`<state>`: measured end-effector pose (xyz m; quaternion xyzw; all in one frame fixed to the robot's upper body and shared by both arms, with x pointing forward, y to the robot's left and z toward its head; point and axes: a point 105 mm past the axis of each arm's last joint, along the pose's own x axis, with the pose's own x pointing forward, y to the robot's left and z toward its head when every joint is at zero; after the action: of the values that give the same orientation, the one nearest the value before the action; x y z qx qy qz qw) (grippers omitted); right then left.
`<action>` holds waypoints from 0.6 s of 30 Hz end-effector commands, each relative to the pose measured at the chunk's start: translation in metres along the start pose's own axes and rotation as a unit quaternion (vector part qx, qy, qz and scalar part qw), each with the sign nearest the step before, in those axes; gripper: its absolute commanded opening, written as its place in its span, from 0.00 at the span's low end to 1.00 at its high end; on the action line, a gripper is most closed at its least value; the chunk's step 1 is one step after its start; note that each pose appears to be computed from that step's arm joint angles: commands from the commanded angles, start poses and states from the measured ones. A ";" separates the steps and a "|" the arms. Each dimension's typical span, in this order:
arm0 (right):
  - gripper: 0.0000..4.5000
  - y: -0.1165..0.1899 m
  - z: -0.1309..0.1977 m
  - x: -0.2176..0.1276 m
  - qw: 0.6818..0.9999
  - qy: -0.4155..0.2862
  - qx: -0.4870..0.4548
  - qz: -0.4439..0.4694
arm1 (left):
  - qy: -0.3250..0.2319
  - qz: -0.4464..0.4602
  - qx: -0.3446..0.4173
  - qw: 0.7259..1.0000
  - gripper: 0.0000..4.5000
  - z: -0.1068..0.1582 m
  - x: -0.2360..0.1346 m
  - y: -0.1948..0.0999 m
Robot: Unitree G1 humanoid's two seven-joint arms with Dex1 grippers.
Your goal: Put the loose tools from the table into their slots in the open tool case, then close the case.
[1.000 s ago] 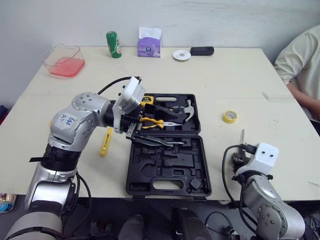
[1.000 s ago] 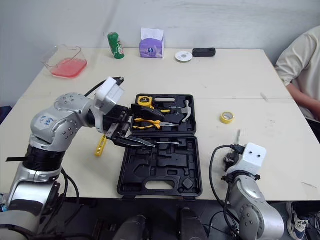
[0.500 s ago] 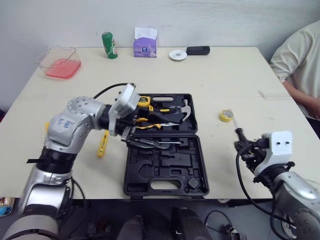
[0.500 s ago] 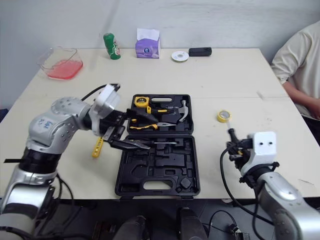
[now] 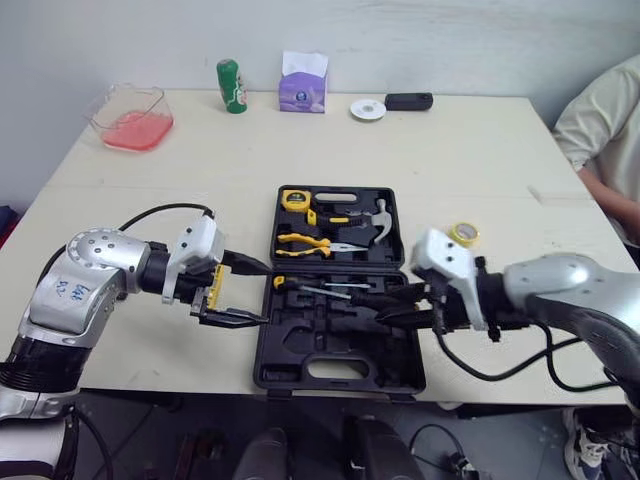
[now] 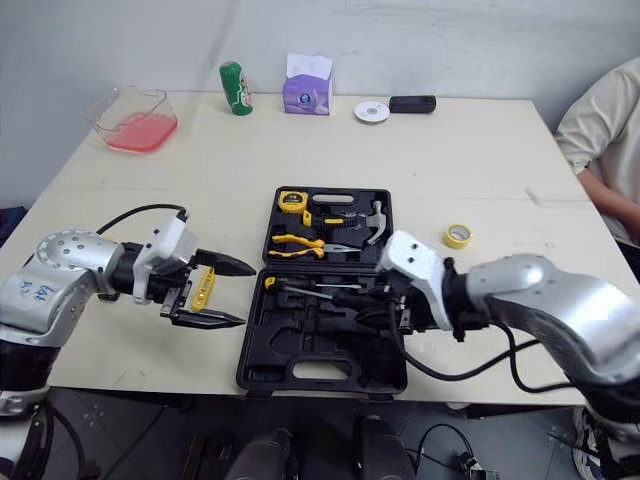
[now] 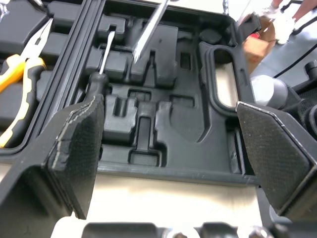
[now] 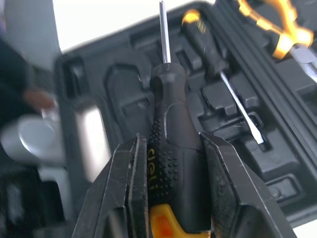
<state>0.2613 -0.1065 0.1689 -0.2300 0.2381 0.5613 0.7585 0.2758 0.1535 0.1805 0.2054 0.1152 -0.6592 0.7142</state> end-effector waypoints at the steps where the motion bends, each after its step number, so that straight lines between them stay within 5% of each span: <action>1: 0.24 -0.011 -0.005 0.007 0.998 0.037 -0.044 0.009 | 0.007 0.006 0.029 1.000 1.00 0.005 0.001 -0.002; 18: 0.24 -0.033 -0.002 0.024 0.997 0.054 -0.050 0.014 | -0.001 0.016 0.024 1.000 1.00 0.005 0.003 -0.001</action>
<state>0.2966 -0.0996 0.1478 -0.2842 0.2650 0.5720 0.7224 0.2756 0.1516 0.1741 0.2113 0.1126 -0.6489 0.7222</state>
